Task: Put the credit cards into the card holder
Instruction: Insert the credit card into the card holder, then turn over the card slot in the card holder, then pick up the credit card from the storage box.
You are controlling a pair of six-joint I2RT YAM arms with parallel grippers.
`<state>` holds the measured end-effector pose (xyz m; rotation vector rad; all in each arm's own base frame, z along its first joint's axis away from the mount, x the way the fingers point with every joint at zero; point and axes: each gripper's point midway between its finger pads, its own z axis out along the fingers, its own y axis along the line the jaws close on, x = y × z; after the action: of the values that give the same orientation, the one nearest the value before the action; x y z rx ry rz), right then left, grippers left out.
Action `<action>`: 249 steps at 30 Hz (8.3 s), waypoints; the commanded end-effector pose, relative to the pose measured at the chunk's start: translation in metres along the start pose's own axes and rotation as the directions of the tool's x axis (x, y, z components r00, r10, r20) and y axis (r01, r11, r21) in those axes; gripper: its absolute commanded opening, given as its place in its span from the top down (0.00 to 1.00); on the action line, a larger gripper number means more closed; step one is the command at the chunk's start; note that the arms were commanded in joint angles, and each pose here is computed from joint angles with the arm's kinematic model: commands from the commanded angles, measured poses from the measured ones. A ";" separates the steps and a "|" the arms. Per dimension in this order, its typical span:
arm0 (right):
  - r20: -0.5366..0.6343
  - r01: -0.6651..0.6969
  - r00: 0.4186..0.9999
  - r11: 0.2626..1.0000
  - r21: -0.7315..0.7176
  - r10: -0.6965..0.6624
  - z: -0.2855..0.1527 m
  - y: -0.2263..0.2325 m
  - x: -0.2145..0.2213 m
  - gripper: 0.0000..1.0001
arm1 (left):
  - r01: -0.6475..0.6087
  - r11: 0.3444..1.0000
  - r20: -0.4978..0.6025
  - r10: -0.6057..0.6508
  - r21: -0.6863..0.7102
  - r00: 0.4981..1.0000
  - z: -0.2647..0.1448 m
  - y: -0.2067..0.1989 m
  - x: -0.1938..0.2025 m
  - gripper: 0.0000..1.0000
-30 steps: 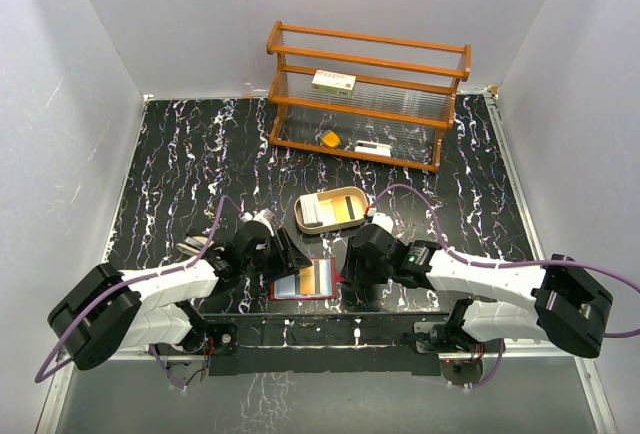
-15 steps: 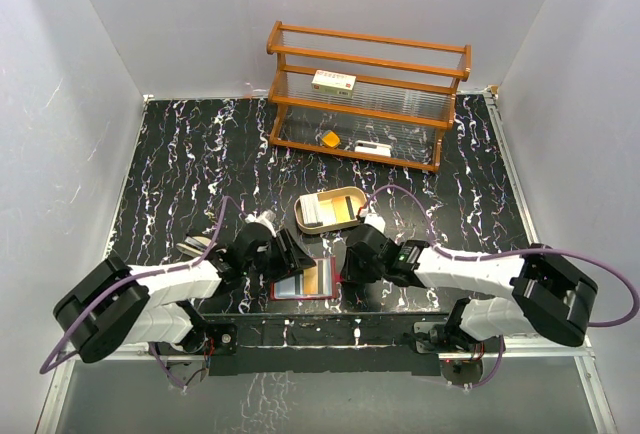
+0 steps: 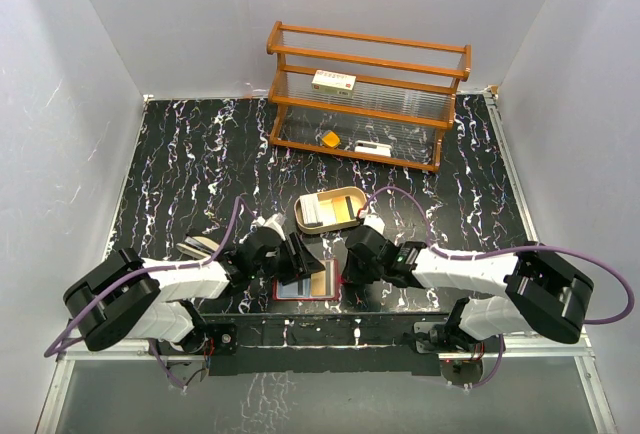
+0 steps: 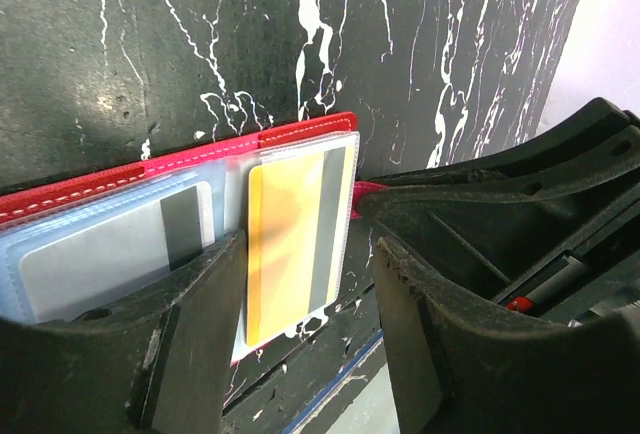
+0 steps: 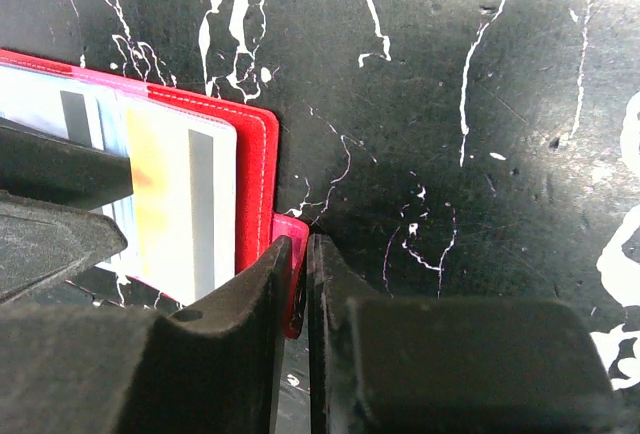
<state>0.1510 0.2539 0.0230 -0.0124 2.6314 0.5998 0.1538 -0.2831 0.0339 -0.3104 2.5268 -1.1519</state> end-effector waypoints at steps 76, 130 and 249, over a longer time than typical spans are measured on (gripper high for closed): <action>-0.051 0.066 0.996 0.993 -0.094 -0.071 0.028 0.069 0.000 0.94 | 0.076 0.996 0.028 -0.078 0.040 0.997 -0.049 0.014 -0.020 0.38; -0.004 0.055 0.998 0.989 -0.137 -0.056 0.022 0.071 -0.002 0.90 | 0.093 0.985 -0.055 -0.086 0.146 0.995 -0.041 -0.017 -0.016 0.73; 0.175 0.161 0.975 0.977 -0.137 -0.136 0.054 0.094 -0.181 0.33 | 0.197 0.967 0.224 -0.159 -0.159 0.962 -0.040 0.014 -0.164 0.49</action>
<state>0.3095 0.3324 0.0681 -0.1797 2.5059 0.6459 0.2707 -0.1786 0.0664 -0.7505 2.4842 -0.8121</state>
